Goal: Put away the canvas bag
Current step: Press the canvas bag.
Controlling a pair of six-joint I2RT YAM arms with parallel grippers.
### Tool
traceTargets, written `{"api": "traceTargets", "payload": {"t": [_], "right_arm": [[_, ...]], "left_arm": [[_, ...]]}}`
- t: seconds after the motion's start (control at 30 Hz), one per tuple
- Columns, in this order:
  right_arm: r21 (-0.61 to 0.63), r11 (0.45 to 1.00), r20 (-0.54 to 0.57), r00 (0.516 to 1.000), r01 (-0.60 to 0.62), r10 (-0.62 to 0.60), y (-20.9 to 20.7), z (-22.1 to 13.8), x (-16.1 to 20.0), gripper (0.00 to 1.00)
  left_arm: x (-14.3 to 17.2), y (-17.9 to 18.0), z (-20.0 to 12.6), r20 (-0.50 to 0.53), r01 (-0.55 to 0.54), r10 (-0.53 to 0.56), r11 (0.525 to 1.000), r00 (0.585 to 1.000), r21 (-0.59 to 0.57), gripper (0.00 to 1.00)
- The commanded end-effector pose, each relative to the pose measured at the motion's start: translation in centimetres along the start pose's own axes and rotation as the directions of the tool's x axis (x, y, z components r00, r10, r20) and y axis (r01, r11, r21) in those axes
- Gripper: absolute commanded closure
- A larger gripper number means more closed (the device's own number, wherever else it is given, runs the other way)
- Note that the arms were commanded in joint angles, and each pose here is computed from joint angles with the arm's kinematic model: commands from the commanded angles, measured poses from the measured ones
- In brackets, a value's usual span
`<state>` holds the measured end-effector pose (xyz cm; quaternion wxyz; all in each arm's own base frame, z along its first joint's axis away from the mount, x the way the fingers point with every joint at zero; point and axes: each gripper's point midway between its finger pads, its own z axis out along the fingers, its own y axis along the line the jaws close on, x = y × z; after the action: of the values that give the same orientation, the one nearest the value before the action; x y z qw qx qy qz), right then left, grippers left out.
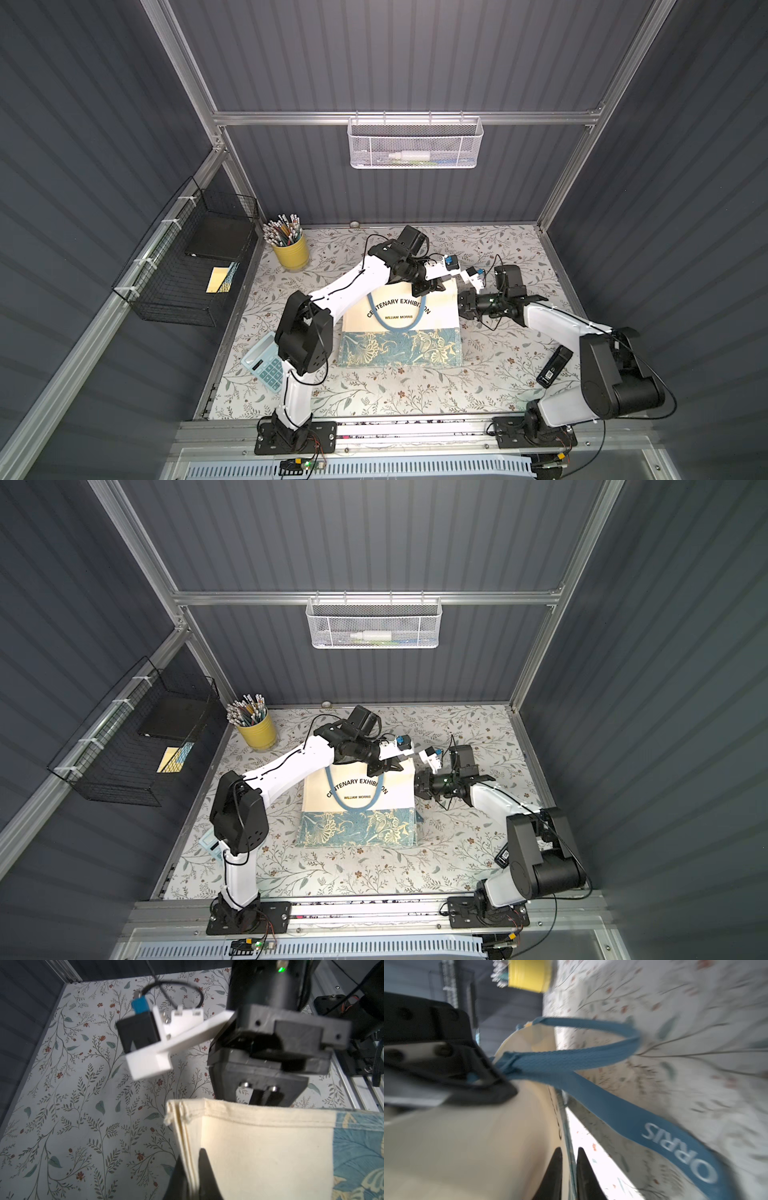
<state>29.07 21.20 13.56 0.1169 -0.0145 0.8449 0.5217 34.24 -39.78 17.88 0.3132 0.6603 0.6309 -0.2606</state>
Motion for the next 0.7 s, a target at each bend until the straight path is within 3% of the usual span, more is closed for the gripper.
{"api": "traceTargets", "payload": {"t": [0.0,0.13,0.3,0.37,0.53,0.67], "right_arm": [[0.189,0.982,0.078,0.996,0.023,-0.039,-1.2,-1.5,-1.5,0.82],[0.282,0.959,0.172,0.981,0.038,-0.09,-0.6,-3.4,-3.3,0.83],[0.26,0.965,0.196,0.976,0.045,-0.098,0.6,-3.9,-2.9,0.84],[0.231,0.971,0.18,0.979,0.058,-0.101,1.1,-3.6,-2.0,0.85],[0.188,0.977,0.08,0.99,0.096,-0.113,2.0,-1.5,1.2,0.85],[0.183,0.977,0.013,0.994,0.107,-0.111,2.3,0.4,3.5,0.85]], "left_arm": [[1.7,0.4,1.5,-0.023,0.013,-0.013,1.0,1.0,0.006,1.0],[2.9,0.5,2.7,-0.035,0.041,-0.041,0.999,0.999,0.011,1.0],[2.8,1.3,3.0,-0.035,0.049,-0.05,0.999,0.998,-0.02,1.0],[2.8,1.7,3.1,-0.039,0.05,-0.052,0.998,0.998,-0.031,0.87],[3.0,2.0,3.6,-0.047,0.06,-0.061,0.998,0.997,-0.025,0.7],[3.5,2.4,4.3,-0.062,0.08,-0.082,0.996,0.995,-0.024,0.69]]}}
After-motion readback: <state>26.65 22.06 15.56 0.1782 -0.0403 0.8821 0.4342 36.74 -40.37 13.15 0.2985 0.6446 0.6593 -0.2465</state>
